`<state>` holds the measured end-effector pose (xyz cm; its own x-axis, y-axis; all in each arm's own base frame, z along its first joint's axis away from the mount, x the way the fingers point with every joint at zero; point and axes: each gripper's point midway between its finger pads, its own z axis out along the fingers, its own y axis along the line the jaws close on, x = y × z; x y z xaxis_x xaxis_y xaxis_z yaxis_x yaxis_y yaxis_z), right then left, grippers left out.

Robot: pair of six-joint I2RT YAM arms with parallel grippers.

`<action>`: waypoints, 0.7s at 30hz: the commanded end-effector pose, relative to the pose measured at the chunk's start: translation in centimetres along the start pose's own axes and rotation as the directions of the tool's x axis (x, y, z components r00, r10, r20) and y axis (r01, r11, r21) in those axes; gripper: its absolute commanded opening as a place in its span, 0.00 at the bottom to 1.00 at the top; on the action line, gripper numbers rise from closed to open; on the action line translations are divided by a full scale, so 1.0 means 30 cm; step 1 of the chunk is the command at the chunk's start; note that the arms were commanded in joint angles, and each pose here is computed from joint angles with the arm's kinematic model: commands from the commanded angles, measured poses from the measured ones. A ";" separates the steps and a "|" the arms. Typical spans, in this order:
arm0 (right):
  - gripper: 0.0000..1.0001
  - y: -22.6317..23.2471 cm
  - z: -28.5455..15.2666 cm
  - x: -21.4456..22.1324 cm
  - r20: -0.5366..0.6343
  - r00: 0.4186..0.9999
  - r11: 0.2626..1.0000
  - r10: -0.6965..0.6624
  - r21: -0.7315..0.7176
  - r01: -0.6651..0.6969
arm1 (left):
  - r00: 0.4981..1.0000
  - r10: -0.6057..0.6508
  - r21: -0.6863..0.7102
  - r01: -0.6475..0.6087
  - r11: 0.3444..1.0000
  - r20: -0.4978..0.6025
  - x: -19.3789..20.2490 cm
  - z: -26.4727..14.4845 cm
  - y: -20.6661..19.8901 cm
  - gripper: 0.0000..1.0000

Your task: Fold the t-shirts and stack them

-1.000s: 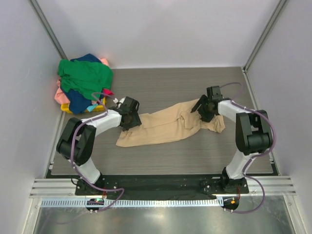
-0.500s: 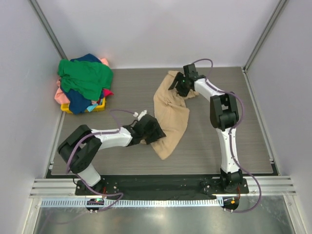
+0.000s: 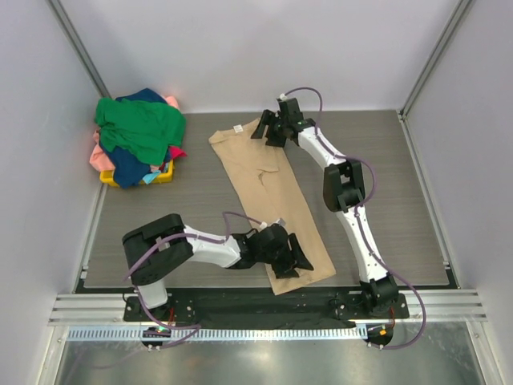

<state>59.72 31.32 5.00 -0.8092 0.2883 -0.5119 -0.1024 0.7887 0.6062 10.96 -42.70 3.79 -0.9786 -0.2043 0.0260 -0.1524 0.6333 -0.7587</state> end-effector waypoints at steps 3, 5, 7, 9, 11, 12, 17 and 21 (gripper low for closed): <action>0.75 -0.139 0.052 0.118 -0.093 0.996 0.993 -0.010 0.113 0.020 | 0.998 0.000 -0.226 -0.014 0.974 -0.059 0.107 -0.080 0.142 0.61; 0.75 -0.177 0.040 0.092 -0.057 0.998 0.985 0.004 0.175 0.006 | 0.998 0.041 -0.222 -0.049 0.974 -0.039 0.107 -0.129 0.104 0.60; 0.75 -0.242 0.020 0.053 -0.006 1.000 0.967 0.028 0.252 -0.026 | 0.996 0.090 -0.254 -0.086 0.963 0.002 0.089 -0.194 0.084 0.61; 0.74 -0.294 -0.012 0.032 0.026 0.998 0.949 0.062 0.308 -0.067 | 0.991 0.129 -0.311 -0.112 0.944 0.032 0.081 -0.254 0.103 0.61; 0.74 -0.376 -0.039 0.013 0.058 0.995 0.921 0.080 0.377 -0.096 | 0.984 0.157 -0.308 -0.125 0.943 0.082 0.061 -0.329 0.082 0.61; 0.74 -0.399 -0.067 -0.013 0.091 0.992 0.904 0.085 0.412 -0.116 | 0.981 0.167 -0.355 -0.123 0.927 0.097 0.050 -0.370 0.118 0.62; 0.74 -0.590 -0.175 -0.046 0.188 0.968 0.803 0.164 0.544 -0.242 | 0.939 0.234 -0.476 -0.090 0.875 0.253 -0.046 -0.575 0.227 0.66; 0.73 -0.607 -0.171 -0.073 0.203 0.961 0.807 0.187 0.527 -0.268 | 0.903 0.246 -0.432 -0.076 0.899 0.352 -0.090 -0.692 0.225 0.67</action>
<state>63.10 18.85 4.50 -0.6436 0.5264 -0.5556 0.2579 0.8326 0.4901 8.42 -27.38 12.69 -0.9262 -0.2600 -0.2731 -0.0875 0.8527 -0.5150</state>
